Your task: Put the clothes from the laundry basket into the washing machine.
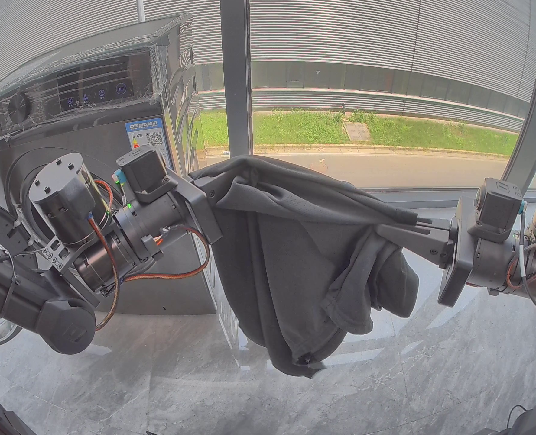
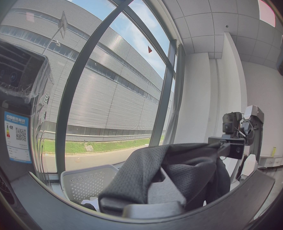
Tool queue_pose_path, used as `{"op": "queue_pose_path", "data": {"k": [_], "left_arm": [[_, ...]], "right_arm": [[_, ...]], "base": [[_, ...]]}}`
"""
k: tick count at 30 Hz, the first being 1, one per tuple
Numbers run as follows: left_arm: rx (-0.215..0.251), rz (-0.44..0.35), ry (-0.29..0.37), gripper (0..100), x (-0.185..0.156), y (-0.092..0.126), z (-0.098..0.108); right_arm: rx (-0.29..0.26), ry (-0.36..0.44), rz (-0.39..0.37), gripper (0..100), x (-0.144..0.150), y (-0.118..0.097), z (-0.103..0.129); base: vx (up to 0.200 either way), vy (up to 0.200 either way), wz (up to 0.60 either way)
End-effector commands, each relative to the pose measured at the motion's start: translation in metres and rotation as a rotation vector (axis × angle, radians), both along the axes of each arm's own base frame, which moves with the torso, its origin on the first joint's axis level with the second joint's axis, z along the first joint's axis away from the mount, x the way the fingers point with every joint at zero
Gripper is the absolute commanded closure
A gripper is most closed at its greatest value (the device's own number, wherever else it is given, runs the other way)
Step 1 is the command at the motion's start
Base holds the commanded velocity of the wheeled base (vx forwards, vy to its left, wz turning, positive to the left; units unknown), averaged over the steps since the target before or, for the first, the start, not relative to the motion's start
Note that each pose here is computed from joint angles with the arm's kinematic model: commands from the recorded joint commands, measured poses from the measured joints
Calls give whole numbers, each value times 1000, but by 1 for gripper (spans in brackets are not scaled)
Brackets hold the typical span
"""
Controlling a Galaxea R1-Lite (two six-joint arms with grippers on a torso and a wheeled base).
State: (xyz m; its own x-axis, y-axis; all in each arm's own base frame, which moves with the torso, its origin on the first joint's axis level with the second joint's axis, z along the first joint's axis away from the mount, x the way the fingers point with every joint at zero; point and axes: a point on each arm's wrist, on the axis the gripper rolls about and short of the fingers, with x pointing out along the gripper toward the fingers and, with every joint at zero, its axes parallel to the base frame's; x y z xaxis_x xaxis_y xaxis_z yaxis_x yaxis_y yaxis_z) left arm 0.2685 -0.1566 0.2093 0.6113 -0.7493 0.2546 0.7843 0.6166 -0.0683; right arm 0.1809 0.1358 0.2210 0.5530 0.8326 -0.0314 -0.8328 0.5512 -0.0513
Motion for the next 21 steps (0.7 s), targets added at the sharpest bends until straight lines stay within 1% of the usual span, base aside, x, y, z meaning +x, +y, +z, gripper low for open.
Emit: {"op": "queue_pose_path", "data": {"k": [1,2,5,8,12,18,20,21], "left_arm": [[6,15,14,100,-5,8,-3],[6,17,14,100,-5,8,-2],[3,63,10,100,1,21,-1],[-5,86,-7,100,1,29,3],[-7,81,-14,100,-5,31,6],[-1,78,-2,100,-8,32,2],[-5,80,-10,100,-8,32,3],[-9,83,-16,100,-7,33,4]], "right_arm": [[26,-39,-22,100,0,-6,11],[26,-40,-24,100,1,-6,12],[34,-52,-44,100,4,-10,16],[42,-62,-55,100,5,-12,19],[61,-84,-85,100,11,-16,28],[62,-85,-82,100,10,-16,29],[65,-90,-85,100,11,-16,30],[77,-105,-91,100,12,-17,36]], "base": [[0,0,0],[0,0,0],[0,0,0],[0,0,0],[0,0,0],[0,0,0],[0,0,0],[0,0,0]]}}
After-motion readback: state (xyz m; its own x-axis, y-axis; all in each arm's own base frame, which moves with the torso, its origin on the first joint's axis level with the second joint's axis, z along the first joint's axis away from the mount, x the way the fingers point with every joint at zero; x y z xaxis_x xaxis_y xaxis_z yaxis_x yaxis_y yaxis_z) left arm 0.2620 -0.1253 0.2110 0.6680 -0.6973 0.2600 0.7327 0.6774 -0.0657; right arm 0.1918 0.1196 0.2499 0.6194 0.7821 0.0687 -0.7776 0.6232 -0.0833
